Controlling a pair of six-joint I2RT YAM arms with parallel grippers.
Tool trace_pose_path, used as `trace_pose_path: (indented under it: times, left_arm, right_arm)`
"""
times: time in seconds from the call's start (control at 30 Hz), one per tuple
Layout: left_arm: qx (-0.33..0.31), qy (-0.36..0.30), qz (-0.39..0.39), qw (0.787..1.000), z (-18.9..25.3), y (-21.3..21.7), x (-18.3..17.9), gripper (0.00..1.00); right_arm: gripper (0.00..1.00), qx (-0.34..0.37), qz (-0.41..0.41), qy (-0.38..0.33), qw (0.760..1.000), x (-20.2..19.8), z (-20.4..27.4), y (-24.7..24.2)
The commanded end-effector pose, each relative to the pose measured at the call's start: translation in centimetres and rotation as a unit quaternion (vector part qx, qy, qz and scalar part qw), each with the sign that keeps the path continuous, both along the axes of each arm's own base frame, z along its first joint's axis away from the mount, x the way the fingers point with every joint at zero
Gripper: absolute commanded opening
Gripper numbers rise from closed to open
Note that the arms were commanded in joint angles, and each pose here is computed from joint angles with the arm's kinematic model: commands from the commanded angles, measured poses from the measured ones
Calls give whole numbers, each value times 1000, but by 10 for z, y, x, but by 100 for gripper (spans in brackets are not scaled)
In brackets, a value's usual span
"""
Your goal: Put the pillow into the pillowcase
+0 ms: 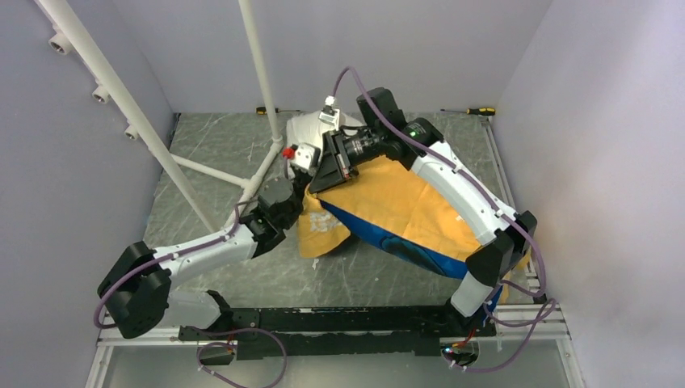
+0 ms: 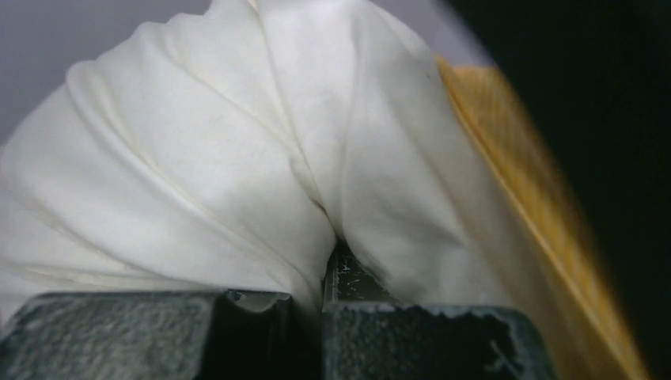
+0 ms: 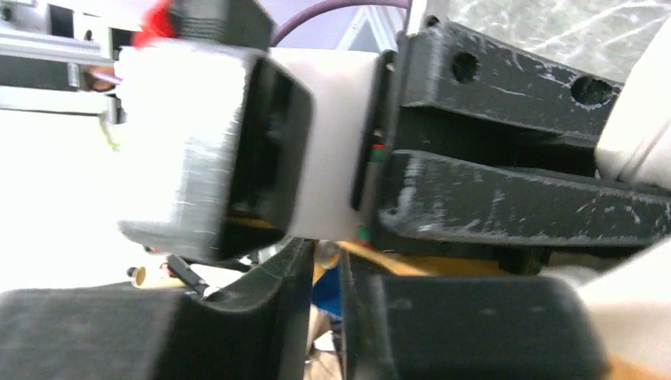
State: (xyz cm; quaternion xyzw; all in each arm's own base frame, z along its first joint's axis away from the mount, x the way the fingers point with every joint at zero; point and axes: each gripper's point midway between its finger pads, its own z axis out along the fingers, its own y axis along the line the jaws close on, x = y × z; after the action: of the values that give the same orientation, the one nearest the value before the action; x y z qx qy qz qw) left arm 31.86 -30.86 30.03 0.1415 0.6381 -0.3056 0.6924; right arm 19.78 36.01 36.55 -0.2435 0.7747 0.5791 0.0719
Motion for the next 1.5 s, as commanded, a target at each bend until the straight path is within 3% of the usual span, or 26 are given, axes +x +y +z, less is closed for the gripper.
trace_pose_path:
  times: [0.0, 0.07, 0.17, 0.27, 0.33, 0.5, 0.6, 0.67, 0.73, 0.97, 1.07, 1.17, 1.37, 1.47]
  left_arm:
    - [89, -18, -107, 990, -62, -41, -71, 0]
    - [95, -2, -83, 992, -77, -25, -71, 0]
    - [117, 25, -59, 991, -96, -6, -73, 0]
    - [138, 46, -40, 988, -111, 10, -76, 0]
    - [149, 54, -33, 987, -117, 18, -78, 0]
    - [144, 67, -32, 987, -122, 29, -85, 0]
    - [144, 75, -41, 986, -125, 28, -89, 0]
    - [148, 79, -49, 985, -128, 26, -91, 0]
    - [152, 82, -58, 983, -130, 24, -93, 0]
    - [151, 80, -70, 983, -129, 19, -95, 0]
    - [152, 81, -71, 983, -129, 20, -96, 0]
    - [147, 84, -73, 983, -129, 19, -97, 0]
    - [144, 94, -75, 982, -134, 19, -99, 0]
    - [145, 98, -76, 982, -136, 19, -99, 0]
  right_arm:
    - [36, 46, -99, -208, 972, 61, 18, 17]
    - [63, -18, -142, -212, 967, 65, -10, -5]
    - [85, -93, -193, -225, 951, 57, -26, -44]
    - [95, -143, -251, -247, 925, 48, -20, -87]
    - [96, -170, -301, -253, 904, 45, -13, -120]
    - [95, -290, -440, -228, 819, 50, -34, -220]
    - [88, -347, -481, -197, 781, 46, -57, -262]
    - [81, -368, -488, -178, 771, 42, -69, -276]
    - [72, -360, -482, -165, 782, 41, -76, -272]
    - [59, -333, -475, -143, 802, 53, -95, -257]
    - [26, -328, -475, -138, 805, 59, -98, -254]
    - [2, -307, -484, -149, 806, 61, -85, -252]
    - [0, -268, -497, -187, 804, 61, -47, -252]
    - [0, -213, -487, -210, 821, 63, -21, -237]
